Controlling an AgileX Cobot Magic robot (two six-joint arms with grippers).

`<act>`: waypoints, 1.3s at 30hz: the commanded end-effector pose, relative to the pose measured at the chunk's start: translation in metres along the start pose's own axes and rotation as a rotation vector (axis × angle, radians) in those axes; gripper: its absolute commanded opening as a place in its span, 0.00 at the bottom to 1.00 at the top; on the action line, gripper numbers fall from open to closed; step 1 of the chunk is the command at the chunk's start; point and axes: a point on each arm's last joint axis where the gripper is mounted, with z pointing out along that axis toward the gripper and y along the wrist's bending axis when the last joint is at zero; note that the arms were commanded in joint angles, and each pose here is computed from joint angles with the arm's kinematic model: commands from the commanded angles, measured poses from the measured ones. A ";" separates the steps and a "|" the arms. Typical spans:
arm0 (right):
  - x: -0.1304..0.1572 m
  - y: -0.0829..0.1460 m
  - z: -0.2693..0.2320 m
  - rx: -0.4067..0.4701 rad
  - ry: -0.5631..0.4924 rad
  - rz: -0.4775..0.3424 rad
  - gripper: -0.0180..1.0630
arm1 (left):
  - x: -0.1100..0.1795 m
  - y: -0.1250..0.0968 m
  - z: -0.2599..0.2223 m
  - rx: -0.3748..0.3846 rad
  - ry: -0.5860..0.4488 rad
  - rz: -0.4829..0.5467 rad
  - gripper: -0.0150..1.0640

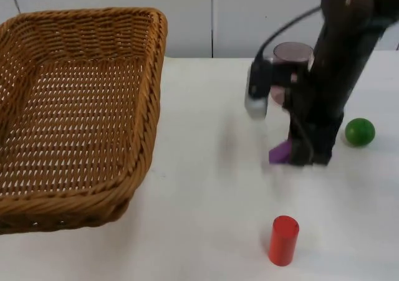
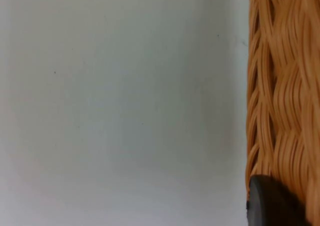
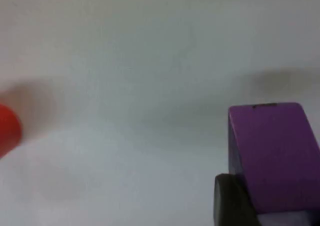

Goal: Pick up the basket with the left hand and place the triangular block into the basket with the right hand.

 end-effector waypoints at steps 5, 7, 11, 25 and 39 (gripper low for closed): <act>-0.009 0.002 -0.118 0.104 -0.119 0.246 0.02 | -0.002 0.000 -0.001 0.004 -0.023 -0.024 0.01; -0.007 0.006 -0.149 0.158 -0.193 0.349 0.02 | -0.002 0.000 -0.001 0.004 -0.023 -0.024 0.01; -0.005 0.012 -0.178 0.201 -0.268 0.408 0.02 | -0.002 0.000 -0.001 0.003 -0.022 -0.022 0.01; -0.099 0.064 -0.218 0.178 -0.623 0.380 0.02 | -0.002 0.000 -0.001 0.001 -0.023 -0.021 0.01; -0.186 0.079 -0.110 0.066 -0.585 0.370 0.10 | -0.002 0.000 -0.001 0.001 -0.024 -0.021 0.01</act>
